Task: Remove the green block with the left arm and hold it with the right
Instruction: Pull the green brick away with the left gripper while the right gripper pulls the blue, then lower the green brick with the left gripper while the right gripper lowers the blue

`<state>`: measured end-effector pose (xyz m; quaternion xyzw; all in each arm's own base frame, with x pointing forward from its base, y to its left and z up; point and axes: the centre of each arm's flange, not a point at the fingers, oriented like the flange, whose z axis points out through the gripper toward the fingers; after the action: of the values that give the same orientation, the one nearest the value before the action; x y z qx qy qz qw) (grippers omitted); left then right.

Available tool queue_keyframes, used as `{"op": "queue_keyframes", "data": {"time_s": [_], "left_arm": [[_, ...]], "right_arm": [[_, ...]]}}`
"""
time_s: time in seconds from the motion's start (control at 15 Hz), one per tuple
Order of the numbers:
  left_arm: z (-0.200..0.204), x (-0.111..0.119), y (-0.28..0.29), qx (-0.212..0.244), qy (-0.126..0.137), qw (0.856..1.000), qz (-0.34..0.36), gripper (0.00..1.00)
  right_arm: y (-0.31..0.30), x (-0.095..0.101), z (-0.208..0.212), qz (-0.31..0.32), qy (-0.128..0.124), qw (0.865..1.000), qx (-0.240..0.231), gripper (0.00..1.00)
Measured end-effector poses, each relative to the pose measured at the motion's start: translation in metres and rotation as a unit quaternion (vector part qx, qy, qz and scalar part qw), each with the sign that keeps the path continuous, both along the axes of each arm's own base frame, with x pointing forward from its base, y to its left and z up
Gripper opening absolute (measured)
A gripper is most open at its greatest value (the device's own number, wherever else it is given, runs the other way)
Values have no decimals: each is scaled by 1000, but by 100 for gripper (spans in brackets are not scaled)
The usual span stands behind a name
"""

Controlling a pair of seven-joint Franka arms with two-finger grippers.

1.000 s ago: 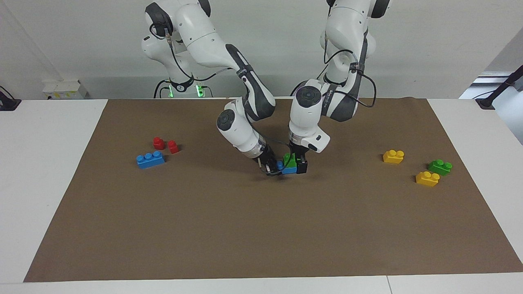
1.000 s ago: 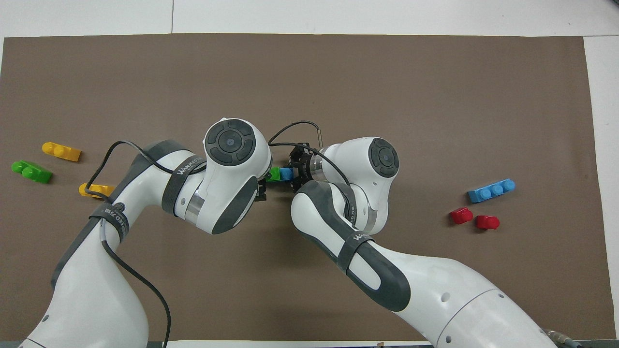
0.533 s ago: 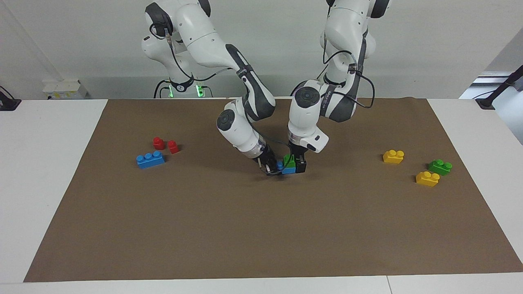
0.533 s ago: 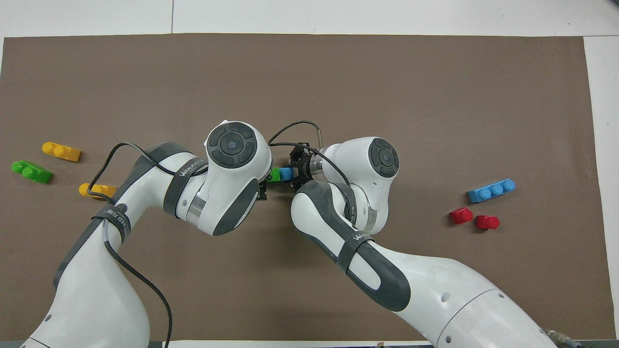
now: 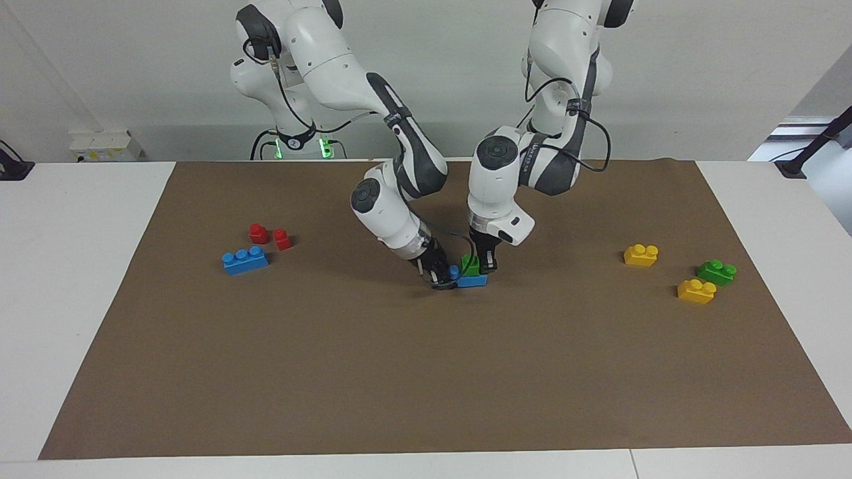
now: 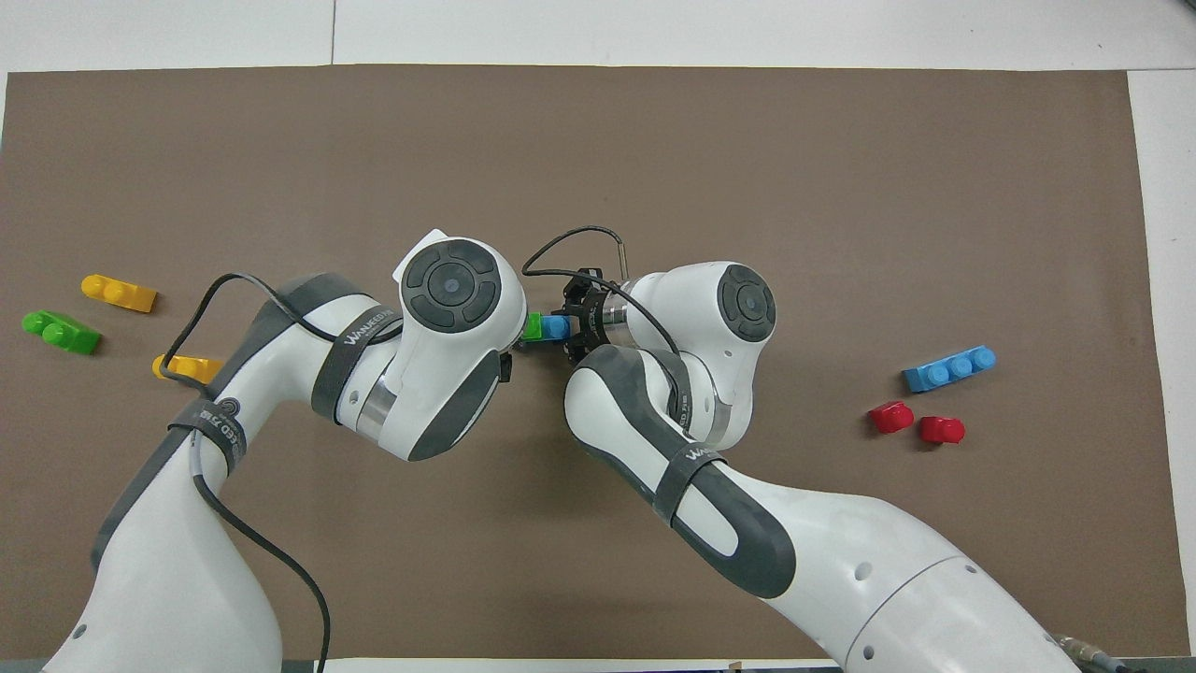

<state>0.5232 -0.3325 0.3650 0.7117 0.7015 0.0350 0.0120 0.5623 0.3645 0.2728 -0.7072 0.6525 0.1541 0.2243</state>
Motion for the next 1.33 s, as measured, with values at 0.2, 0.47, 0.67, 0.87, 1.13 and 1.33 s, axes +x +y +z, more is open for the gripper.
{"op": "queue_keyframes", "data": {"time_s": [0.2, 0.47, 0.67, 0.87, 1.13, 1.33], "left_arm": [[40, 12, 19, -4, -15, 1000, 15, 34], [98, 23, 54, -2, -25, 1000, 7, 34], [119, 39, 105, 7, -25, 999, -34, 34], [120, 57, 163, 16, -19, 996, -80, 34], [115, 74, 243, 9, -7, 989, -149, 34], [100, 81, 291, 9, -5, 982, -186, 34]], "right_arm": [[1, -3, -4, 3, 4, 1000, -2, 35], [1, 0, 1, 4, 5, 1000, 1, 35], [-19, 24, 30, 18, 26, 999, 15, 35], [-103, 73, 88, 54, 42, 998, 6, 35], [-228, 101, 125, 95, 45, 994, 14, 35], [-301, 105, 119, 110, 37, 993, 15, 35]]}}
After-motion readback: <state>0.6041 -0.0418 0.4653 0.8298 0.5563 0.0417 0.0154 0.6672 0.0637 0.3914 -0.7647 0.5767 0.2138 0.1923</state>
